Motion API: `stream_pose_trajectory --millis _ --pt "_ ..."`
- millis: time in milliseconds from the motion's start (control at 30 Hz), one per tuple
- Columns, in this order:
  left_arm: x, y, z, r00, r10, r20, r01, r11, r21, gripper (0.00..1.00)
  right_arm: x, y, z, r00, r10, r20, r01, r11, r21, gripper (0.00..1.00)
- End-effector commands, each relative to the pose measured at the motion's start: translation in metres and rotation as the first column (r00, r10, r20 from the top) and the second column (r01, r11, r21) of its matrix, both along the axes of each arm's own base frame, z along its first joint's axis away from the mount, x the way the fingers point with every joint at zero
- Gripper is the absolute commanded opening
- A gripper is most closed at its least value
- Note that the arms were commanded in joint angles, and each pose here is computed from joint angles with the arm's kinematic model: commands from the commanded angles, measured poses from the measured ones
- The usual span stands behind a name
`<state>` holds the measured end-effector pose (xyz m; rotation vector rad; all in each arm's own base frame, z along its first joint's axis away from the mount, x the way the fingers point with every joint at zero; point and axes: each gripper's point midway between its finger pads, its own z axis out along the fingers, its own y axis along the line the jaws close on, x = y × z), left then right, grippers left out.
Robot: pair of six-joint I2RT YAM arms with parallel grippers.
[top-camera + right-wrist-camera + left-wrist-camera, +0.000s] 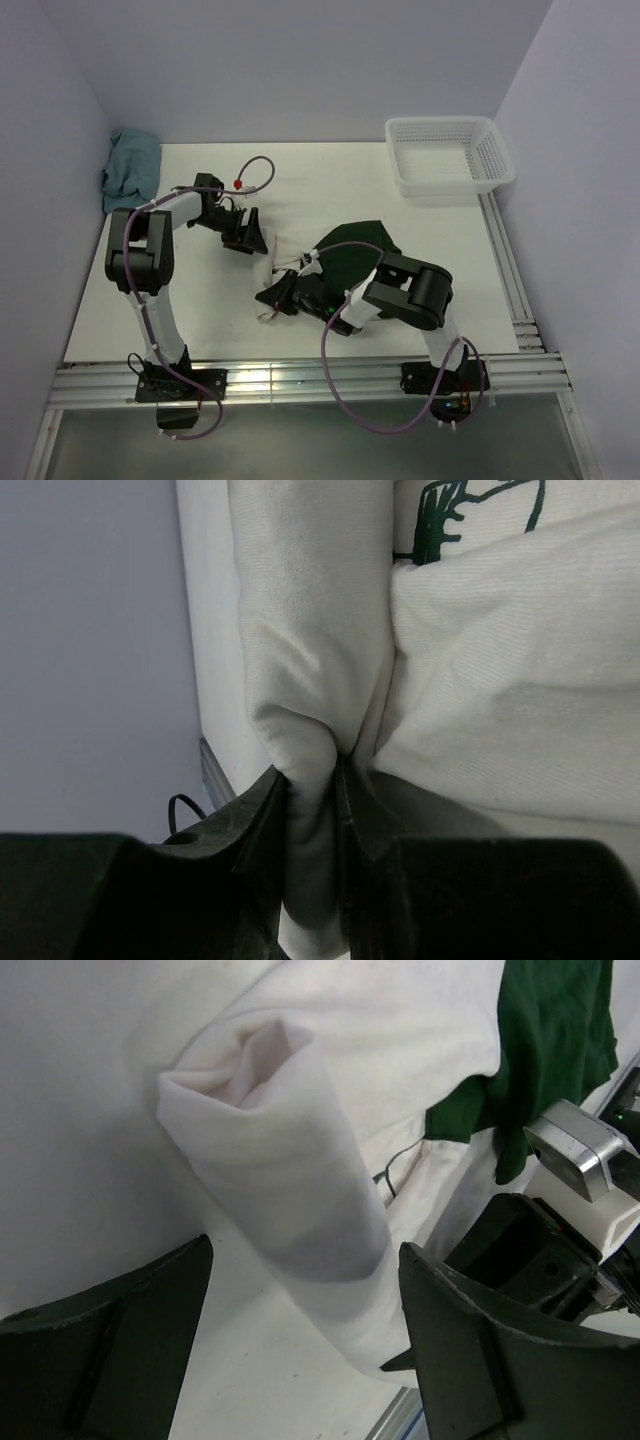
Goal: Roll the t-shirts
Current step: Roll the tshirt
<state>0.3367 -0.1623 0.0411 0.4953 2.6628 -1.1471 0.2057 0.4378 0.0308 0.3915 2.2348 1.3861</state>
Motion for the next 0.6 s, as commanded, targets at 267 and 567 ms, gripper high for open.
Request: stream_pose_trajectory --millis 267,567 --pt "0.036 0.012 -0.001 0.982 0.091 0.168 -0.134 0.955 0.265 0.21 0.0 -0.005 -0.002 1.0 -0.011 -0.002 0.01 0.99 -0.143 0.38" --pt "0.024 0.011 0.004 0.976 0.034 0.217 -0.134 0.874 0.468 0.0 -0.002 -0.031 -0.006 0.998 -0.063 0.009 0.061 0.904 -0.423 0.6"
